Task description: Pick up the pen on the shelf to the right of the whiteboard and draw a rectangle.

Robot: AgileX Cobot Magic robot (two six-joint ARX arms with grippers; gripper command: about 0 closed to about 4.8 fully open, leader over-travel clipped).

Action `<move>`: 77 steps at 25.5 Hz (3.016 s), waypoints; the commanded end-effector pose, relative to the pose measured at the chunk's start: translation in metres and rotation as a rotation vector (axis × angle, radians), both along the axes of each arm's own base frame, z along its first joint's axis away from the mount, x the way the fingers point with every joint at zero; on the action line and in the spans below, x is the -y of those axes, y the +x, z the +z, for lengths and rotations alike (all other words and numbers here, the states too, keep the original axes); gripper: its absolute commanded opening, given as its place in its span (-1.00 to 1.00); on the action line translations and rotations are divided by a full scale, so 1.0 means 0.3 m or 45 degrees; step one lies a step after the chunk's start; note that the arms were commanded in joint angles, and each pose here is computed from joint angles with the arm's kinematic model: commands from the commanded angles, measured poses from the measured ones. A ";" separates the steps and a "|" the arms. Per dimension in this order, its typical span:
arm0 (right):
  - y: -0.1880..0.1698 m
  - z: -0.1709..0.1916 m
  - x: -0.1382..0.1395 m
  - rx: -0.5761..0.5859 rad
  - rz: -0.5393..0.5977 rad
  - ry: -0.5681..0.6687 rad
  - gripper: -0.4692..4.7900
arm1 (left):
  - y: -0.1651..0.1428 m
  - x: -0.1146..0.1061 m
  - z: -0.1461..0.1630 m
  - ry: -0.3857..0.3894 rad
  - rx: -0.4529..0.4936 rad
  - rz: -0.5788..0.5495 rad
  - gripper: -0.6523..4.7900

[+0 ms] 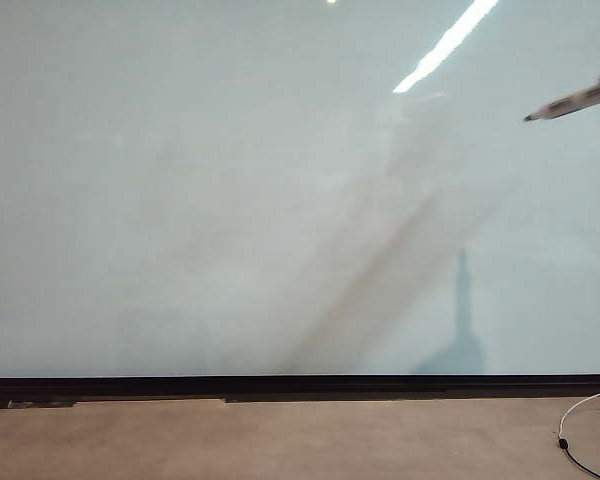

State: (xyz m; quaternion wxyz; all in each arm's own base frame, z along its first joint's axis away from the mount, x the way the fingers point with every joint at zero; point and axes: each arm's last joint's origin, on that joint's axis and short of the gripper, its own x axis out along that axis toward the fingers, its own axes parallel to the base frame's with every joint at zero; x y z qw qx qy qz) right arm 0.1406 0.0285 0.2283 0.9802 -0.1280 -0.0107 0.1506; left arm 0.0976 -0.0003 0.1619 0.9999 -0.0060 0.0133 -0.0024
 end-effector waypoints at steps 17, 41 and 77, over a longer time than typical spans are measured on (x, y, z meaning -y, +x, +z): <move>0.164 0.031 -0.219 -0.240 0.387 -0.338 -0.84 | 0.000 0.000 0.005 0.005 0.011 -0.001 -0.78; 0.288 0.045 -0.313 -0.311 0.547 -0.563 -0.84 | 0.000 0.000 0.005 0.005 0.011 0.000 -0.78; 0.448 -0.006 -0.347 -0.264 0.513 -0.552 -0.84 | 0.000 0.000 0.005 0.005 0.011 -0.001 -0.78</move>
